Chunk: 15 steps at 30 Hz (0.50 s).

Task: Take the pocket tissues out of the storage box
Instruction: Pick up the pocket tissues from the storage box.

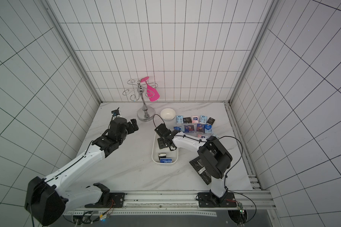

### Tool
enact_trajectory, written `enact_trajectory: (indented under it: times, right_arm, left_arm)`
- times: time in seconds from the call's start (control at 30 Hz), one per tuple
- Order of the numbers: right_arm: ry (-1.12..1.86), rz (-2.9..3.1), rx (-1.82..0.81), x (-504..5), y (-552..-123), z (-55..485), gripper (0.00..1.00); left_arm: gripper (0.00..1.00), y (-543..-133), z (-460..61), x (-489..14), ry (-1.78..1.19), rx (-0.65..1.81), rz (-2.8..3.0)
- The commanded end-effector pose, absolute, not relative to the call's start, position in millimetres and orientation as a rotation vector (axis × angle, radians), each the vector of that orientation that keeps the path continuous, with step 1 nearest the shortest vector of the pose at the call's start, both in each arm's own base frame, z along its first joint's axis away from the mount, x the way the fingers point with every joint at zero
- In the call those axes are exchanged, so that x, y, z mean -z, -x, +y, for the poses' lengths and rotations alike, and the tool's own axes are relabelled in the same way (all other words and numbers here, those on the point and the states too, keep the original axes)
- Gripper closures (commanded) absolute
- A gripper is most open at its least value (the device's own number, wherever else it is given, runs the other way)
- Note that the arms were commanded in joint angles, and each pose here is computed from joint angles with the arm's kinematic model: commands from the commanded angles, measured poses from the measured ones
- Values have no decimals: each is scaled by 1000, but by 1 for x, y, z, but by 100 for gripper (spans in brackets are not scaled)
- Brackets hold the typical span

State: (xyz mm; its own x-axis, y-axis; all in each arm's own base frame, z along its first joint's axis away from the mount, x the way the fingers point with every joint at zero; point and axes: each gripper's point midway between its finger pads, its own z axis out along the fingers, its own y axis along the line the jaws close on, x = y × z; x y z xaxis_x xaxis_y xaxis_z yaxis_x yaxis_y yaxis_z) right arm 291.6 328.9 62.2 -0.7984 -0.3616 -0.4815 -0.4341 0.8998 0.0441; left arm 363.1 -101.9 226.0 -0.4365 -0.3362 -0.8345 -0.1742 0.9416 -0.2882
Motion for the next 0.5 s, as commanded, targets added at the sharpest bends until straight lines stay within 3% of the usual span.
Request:
enact_trajectory:
  times: [0.0,0.47]
  right_arm:
    - [577,2601,-116,-56,-296,322,33]
    - [541,2586,-7,-53,-308,310,31]
  left_arm:
    - [1,-361,-100,-234,360,192,2009]
    - [1,-362,-101,-233,360,194,2012]
